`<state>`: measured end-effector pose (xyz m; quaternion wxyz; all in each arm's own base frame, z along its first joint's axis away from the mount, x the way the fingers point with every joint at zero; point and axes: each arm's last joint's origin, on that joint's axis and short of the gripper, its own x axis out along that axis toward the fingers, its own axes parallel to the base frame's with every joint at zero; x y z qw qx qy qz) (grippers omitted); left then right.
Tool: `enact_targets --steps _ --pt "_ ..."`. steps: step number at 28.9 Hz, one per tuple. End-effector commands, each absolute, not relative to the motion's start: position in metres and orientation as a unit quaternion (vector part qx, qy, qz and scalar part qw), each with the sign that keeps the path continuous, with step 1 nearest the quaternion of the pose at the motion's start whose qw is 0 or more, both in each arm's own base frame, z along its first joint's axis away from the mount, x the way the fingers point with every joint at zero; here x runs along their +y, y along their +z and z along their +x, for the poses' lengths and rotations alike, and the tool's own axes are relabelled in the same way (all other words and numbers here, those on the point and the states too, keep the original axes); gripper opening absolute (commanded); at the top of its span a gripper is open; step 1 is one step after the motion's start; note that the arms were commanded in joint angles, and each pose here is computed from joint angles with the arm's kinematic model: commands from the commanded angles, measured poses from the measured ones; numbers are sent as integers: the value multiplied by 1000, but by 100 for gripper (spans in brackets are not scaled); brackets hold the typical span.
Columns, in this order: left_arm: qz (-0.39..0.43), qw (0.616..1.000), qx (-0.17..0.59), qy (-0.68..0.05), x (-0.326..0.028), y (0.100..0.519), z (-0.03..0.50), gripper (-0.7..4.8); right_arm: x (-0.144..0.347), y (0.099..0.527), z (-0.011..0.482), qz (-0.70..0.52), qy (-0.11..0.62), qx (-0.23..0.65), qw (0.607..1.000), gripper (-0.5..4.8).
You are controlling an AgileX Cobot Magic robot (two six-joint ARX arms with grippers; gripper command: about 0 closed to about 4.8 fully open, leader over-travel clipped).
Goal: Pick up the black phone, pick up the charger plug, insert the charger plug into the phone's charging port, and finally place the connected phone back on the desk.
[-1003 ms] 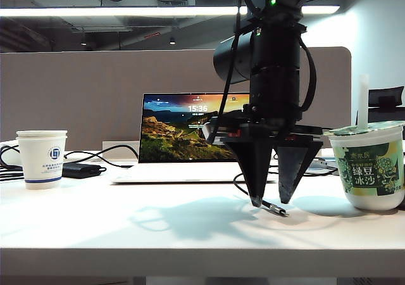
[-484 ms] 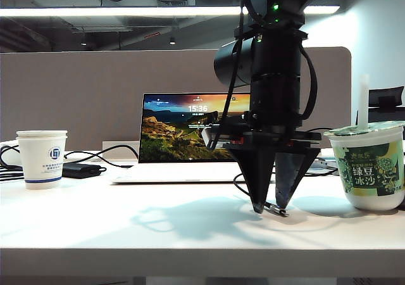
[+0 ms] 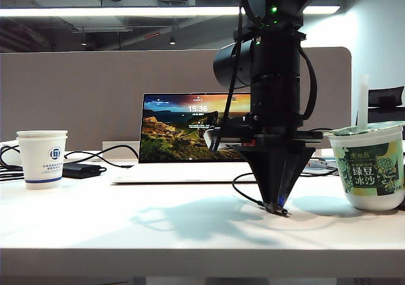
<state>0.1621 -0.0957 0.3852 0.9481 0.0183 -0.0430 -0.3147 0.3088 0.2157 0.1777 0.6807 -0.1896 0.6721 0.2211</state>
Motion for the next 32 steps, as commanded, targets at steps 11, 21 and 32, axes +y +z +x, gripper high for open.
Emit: enact_targets --steps 11,21,32 --pt "15 947 -71 -313 -94 393 160 -7 216 171 306 -177 234 689 663 -1" --pt "15 947 -71 -313 -94 393 160 -7 226 194 313 -120 295 676 665 -1" --pt "15 947 -71 -313 -94 393 160 -7 233 215 320 -96 316 657 678 60"
